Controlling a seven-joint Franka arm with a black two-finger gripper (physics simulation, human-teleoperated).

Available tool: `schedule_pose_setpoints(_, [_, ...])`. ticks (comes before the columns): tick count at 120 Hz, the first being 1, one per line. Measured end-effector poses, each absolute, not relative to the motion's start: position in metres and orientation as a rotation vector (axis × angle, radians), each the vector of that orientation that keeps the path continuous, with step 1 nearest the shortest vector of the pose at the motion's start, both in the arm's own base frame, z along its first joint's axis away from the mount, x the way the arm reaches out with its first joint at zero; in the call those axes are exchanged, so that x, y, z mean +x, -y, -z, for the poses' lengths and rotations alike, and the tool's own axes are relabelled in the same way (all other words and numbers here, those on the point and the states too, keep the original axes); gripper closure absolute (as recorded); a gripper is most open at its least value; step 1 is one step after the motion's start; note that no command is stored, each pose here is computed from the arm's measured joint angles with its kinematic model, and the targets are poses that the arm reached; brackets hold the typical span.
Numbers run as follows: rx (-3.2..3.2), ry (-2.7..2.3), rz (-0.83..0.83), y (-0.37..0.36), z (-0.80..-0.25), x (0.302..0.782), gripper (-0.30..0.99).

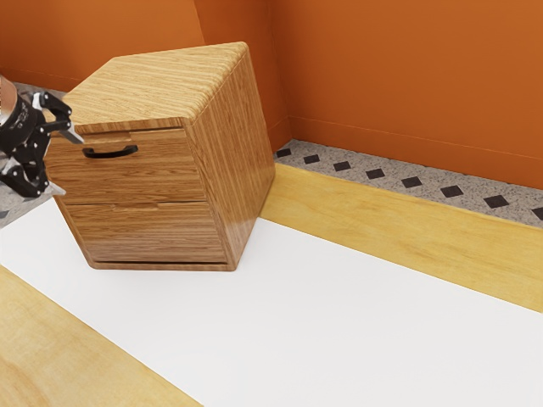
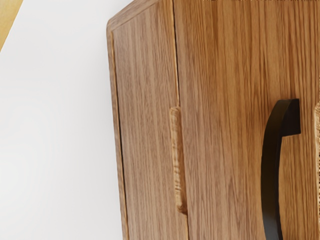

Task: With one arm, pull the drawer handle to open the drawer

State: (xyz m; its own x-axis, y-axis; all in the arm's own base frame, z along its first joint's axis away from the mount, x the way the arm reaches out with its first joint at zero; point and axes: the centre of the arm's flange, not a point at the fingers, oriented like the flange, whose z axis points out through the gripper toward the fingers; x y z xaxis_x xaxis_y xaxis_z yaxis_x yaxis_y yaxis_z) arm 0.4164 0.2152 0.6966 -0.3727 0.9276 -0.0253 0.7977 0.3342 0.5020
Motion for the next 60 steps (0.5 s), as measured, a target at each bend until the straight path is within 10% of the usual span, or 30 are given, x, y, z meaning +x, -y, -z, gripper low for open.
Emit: schedule_pose_setpoints(60, [1.373,-2.332,-0.639,-0.22,-0.675,0.44,0.0])
